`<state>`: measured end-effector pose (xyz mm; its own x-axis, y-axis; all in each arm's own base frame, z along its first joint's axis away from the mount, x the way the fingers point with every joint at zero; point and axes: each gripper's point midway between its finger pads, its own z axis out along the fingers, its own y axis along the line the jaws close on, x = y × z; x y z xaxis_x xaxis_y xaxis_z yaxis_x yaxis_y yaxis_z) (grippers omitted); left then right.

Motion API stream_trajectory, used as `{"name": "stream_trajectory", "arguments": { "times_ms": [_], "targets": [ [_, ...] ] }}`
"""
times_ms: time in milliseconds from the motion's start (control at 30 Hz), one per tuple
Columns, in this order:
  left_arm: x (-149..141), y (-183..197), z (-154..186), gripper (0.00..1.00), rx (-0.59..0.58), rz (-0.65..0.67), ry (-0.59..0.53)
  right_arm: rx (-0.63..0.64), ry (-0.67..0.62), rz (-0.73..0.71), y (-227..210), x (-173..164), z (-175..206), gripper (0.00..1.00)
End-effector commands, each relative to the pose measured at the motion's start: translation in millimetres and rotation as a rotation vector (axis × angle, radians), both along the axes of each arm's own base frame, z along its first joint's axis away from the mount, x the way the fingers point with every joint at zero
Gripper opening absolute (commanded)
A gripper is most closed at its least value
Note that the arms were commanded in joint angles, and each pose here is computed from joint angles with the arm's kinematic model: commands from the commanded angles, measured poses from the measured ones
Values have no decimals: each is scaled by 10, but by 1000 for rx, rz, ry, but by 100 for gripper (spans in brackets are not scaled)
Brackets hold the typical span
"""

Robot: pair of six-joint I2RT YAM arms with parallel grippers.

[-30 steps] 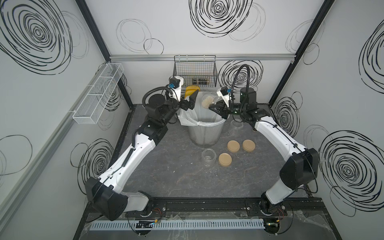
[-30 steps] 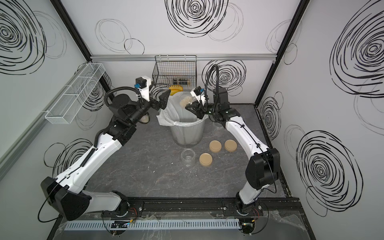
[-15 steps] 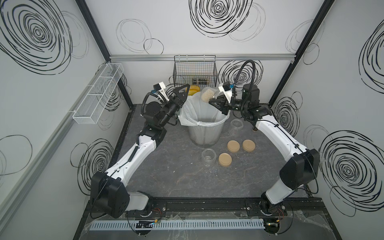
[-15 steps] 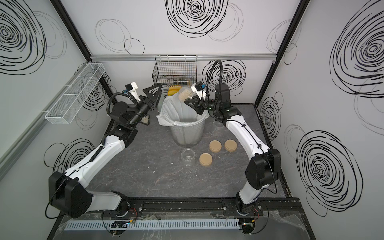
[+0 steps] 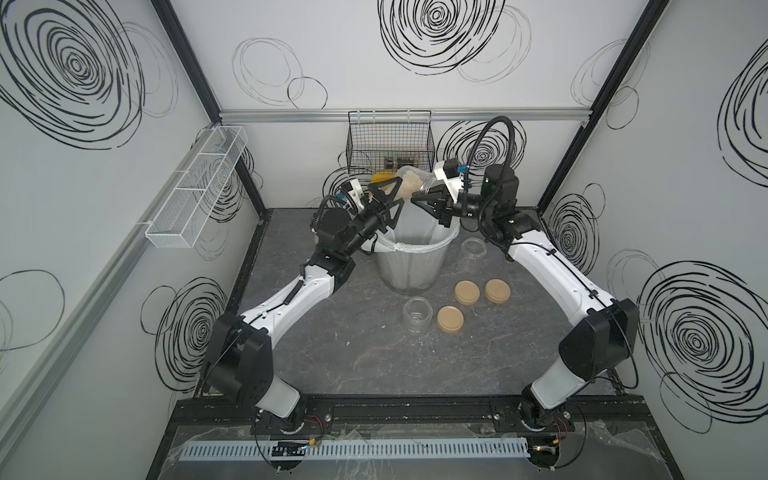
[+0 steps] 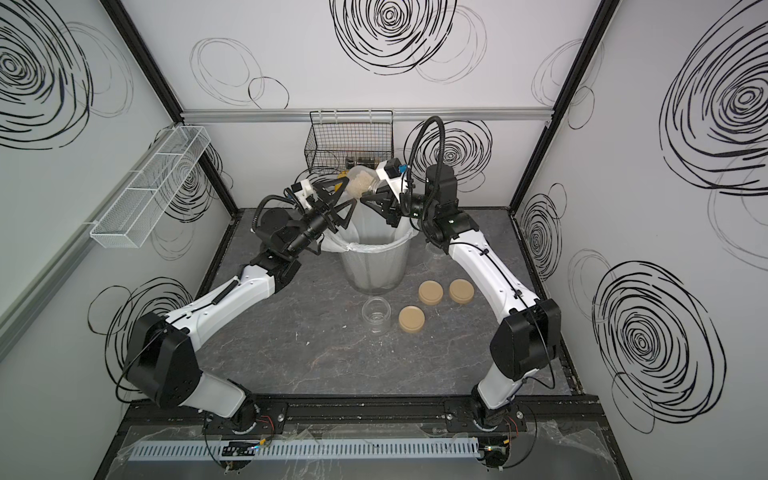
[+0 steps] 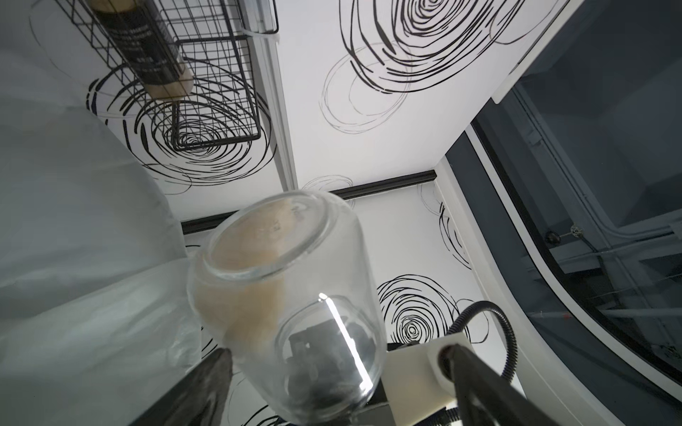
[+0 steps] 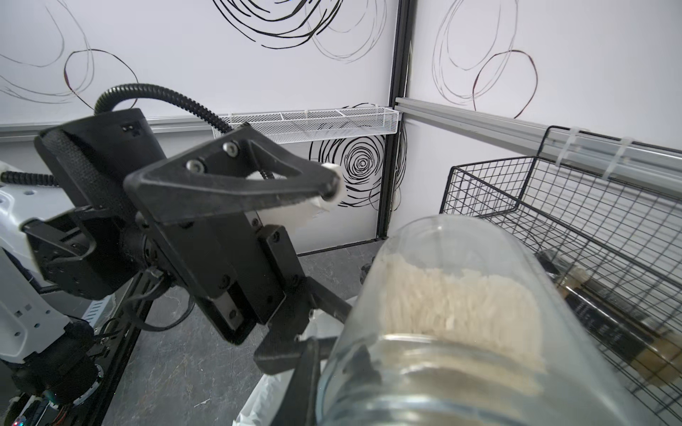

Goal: Empty moldy rice from jars
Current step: Pour the moldy rice from the jar into the trash bin.

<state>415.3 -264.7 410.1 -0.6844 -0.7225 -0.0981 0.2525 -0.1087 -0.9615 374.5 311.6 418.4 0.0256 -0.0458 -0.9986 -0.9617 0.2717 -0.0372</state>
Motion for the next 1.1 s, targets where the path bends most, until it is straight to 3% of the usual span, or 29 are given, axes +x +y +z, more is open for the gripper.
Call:
{"name": "stream_trajectory", "arguments": {
  "times_ms": [0, 367, 833, 1067],
  "targets": [
    [-100, -91, 329, 96, -90, -55, -69, 81, -205, 35, -64, -328, 609, 0],
    [-53, -255, 396, 96, -134, -96, -89, 73, -189, 60, -75, -496, 517, 0],
    [-17, -346, 481, 96, -188, -119, -104, 44, -159, 221, -43, -847, 315, 0],
    [-95, -367, 541, 99, -195, -104, -147, 29, -144, 212, -40, -822, 227, 0]
  ]
}}
